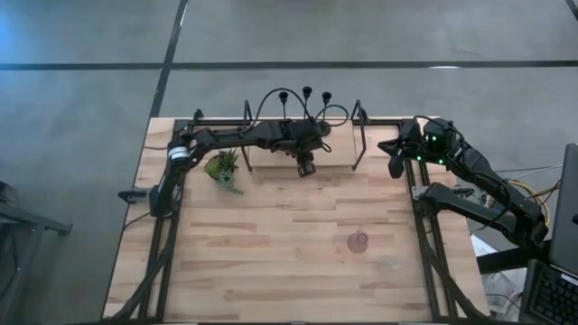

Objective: Pick & Place candle stick holders
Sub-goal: Put the bottom pink candle holder on the shelf aligned with the other pink candle holder, then put the pink candle holder on the shelf aligned with the other pink candle holder

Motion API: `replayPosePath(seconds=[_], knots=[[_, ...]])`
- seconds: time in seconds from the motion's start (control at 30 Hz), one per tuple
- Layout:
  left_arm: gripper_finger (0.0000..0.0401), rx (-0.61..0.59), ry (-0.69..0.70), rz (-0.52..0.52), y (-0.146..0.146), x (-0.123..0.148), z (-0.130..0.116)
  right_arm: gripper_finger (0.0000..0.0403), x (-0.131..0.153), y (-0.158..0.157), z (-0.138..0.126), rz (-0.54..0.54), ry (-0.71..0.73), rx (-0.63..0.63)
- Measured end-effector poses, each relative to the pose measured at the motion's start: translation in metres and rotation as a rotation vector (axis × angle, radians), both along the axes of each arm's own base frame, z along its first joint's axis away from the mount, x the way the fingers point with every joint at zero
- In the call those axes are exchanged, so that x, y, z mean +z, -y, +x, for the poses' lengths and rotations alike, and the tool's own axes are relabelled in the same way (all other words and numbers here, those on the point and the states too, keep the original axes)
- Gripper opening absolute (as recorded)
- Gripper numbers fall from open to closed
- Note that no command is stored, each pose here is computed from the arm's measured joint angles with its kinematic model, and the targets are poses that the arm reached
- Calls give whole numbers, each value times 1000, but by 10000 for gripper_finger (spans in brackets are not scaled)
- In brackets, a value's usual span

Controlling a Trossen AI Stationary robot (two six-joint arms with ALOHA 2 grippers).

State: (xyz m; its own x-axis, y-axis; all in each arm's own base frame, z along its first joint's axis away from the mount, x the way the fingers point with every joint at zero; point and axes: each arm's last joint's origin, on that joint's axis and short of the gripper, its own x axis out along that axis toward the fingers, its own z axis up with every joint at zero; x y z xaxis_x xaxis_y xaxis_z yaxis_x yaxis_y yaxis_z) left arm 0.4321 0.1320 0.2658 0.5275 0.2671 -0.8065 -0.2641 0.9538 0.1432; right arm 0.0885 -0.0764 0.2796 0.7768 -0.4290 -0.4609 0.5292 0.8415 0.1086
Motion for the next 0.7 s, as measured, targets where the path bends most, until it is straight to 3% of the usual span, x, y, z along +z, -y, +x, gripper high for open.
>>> replayPosePath(seconds=[0.2, 0.43, 0.7], knots=[[115, -9, 11, -46, 8, 0, 2, 29, 0, 0, 0, 1, 1, 0], [115, -117, 64, -34, 52, 24, 2, 29, 0, 0, 0, 0, 0, 0], [115, -126, 82, 74, 101, 52, -38, 29, 0, 0, 0, 1, 0, 0]])
